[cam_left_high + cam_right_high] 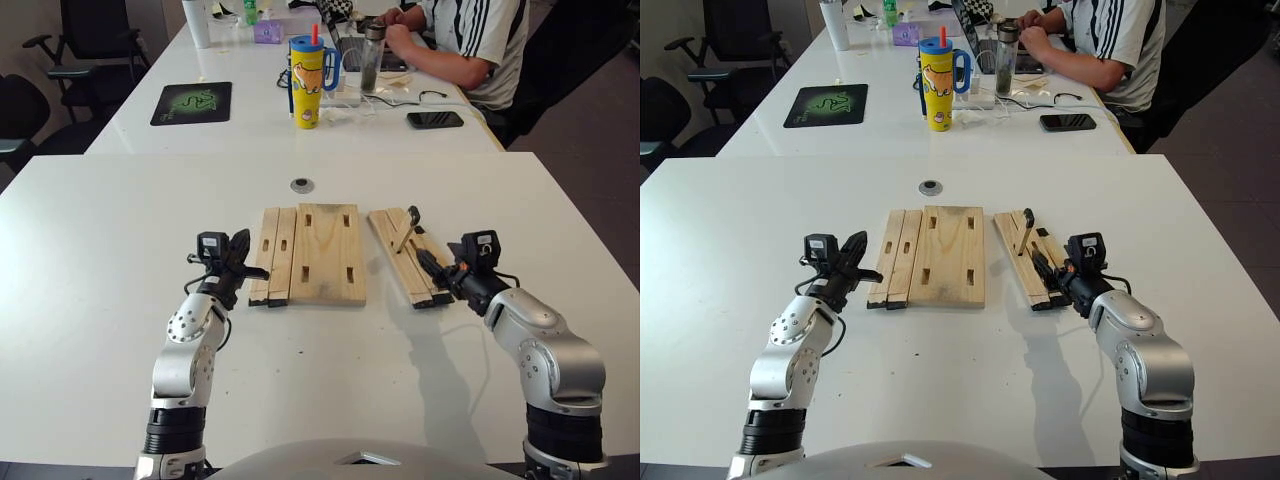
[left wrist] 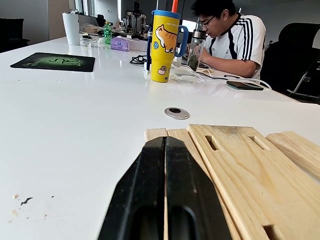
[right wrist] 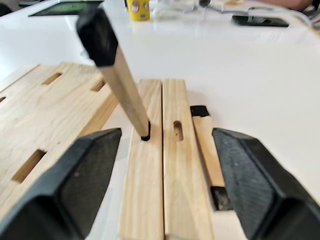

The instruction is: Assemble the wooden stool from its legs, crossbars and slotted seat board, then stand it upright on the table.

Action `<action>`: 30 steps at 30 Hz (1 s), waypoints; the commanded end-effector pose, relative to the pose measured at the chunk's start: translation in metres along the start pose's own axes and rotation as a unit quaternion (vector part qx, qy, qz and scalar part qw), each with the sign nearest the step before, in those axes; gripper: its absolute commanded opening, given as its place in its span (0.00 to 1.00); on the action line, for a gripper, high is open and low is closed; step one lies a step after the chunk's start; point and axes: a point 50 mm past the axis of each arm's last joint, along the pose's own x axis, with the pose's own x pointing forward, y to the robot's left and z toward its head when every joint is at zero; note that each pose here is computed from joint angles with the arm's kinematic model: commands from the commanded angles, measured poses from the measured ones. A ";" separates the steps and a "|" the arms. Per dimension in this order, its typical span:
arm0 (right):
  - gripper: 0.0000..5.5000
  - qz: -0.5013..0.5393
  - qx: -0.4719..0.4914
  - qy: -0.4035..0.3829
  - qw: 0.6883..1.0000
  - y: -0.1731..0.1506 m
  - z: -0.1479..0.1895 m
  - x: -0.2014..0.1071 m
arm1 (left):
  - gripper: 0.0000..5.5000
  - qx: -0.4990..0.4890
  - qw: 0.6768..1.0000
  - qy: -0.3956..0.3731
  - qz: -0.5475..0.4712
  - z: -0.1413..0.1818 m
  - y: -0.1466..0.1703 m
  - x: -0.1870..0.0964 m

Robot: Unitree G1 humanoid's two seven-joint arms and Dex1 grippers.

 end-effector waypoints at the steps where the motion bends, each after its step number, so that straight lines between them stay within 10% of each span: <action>1: 0.63 0.039 -0.004 0.060 0.997 0.011 -0.008 0.001 | 0.00 0.003 1.000 -0.004 0.004 0.002 -0.001 -0.001; 30: 0.63 0.027 -0.038 0.136 0.990 0.017 -0.035 0.034 | 0.00 0.004 1.000 -0.007 -0.002 0.003 -0.002 0.004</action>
